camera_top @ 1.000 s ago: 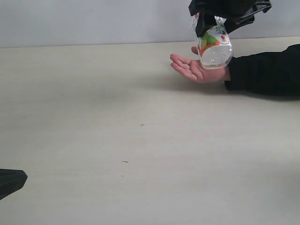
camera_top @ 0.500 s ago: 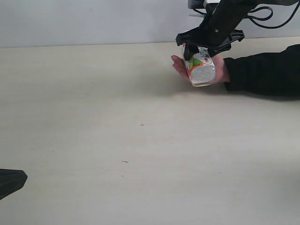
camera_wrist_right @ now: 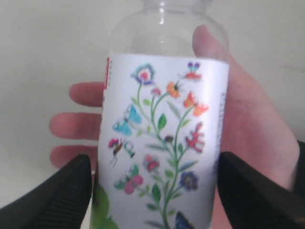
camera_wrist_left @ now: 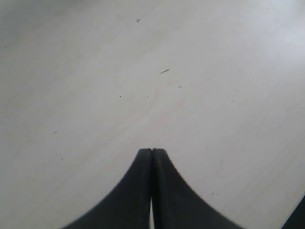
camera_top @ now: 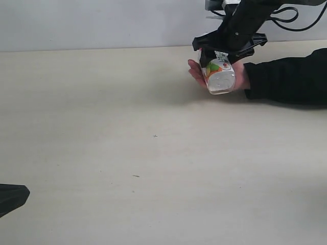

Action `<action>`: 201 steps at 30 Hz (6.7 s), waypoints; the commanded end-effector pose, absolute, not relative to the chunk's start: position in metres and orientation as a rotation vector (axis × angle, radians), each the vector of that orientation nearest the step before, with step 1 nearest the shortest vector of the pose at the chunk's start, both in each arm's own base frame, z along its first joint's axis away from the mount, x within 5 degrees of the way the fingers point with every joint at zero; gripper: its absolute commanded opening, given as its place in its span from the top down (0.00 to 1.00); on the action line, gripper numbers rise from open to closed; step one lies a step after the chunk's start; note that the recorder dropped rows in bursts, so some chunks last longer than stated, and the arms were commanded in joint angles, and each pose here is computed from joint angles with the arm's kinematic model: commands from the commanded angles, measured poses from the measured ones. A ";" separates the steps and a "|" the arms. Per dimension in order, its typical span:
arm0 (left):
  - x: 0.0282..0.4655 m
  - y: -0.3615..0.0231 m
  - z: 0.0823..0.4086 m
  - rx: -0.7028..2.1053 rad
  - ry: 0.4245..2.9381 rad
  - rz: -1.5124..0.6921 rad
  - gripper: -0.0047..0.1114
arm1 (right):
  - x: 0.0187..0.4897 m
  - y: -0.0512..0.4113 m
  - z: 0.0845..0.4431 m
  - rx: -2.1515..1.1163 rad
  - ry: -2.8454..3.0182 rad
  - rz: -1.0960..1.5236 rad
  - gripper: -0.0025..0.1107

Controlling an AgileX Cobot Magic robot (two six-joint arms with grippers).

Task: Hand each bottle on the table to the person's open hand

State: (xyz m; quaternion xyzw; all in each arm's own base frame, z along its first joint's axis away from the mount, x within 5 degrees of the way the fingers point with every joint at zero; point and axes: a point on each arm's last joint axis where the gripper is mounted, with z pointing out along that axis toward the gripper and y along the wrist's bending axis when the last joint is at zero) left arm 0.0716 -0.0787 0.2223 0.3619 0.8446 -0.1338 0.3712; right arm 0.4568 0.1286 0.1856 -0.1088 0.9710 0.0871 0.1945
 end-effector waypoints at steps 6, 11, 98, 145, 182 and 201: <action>0.071 -0.078 0.222 0.919 2.164 -0.347 0.96 | 0.434 0.124 0.249 -0.386 2.684 0.227 0.37; 0.071 -0.078 0.222 0.919 2.164 -0.347 0.96 | 0.412 0.115 0.305 -0.405 2.587 0.184 0.55; 0.071 -0.078 0.222 0.919 2.164 -0.347 0.96 | 0.060 0.022 0.299 -0.231 1.606 0.181 0.98; 0.071 -0.078 0.222 0.919 2.161 -0.349 0.96 | 0.055 0.002 0.191 0.013 1.727 0.069 0.98; 0.033 0.011 0.271 -0.319 1.583 -0.071 0.96 | 0.055 0.002 0.191 0.021 1.728 0.080 0.98; 0.042 0.009 0.244 -0.276 1.637 -0.064 0.96 | 0.055 0.002 0.191 0.021 1.725 0.080 0.98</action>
